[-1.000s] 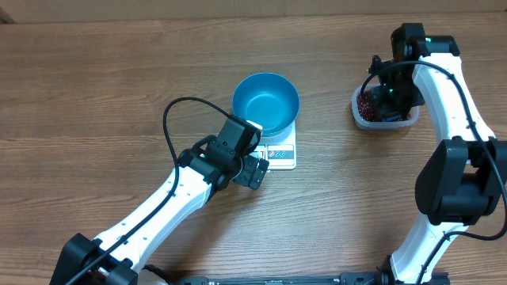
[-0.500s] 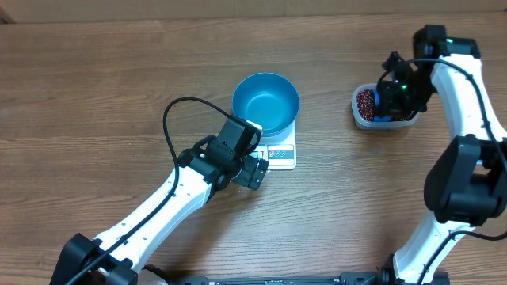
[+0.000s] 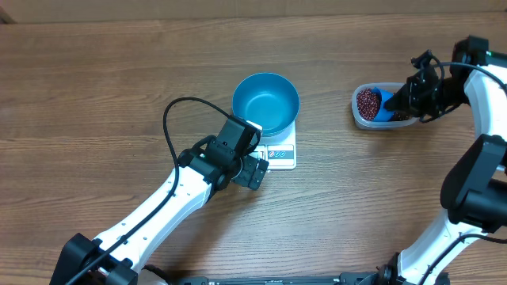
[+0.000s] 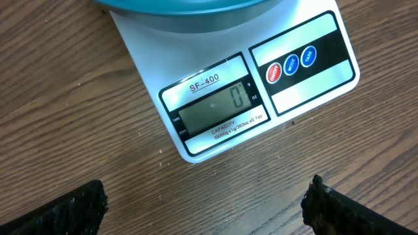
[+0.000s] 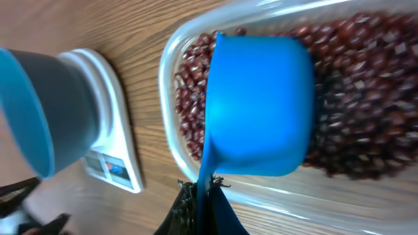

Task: Scoop item into bowl and weigh 150g on scale
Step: 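Tilt and lift the scoop full of beans with the right gripper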

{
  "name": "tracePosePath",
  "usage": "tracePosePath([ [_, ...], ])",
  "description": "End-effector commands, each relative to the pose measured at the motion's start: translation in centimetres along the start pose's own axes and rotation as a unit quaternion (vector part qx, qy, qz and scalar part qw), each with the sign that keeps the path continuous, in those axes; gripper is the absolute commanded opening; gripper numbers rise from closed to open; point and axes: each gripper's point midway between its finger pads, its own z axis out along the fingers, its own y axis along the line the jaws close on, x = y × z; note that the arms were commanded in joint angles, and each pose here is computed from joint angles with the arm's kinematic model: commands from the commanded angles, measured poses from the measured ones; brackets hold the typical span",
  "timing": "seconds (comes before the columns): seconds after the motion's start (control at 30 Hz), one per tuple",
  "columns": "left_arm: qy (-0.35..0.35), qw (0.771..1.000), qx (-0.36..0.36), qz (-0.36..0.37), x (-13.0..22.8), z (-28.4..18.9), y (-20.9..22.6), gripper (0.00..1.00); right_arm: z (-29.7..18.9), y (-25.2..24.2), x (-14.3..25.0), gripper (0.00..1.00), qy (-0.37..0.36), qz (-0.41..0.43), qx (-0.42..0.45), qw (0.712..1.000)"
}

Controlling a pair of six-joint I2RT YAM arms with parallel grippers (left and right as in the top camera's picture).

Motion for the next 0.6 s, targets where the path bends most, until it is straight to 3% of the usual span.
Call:
tracePosePath([
  [0.0,0.000,1.000,-0.008,0.006,0.0,0.0,0.4,1.00,1.3,-0.2,0.5,0.04,0.008,0.009,-0.027,1.000],
  [0.57,0.000,1.000,-0.008,0.006,0.0,0.0,0.4,1.00,-1.4,-2.7,-0.1,0.04,-0.032,0.024,-0.055,0.998],
])
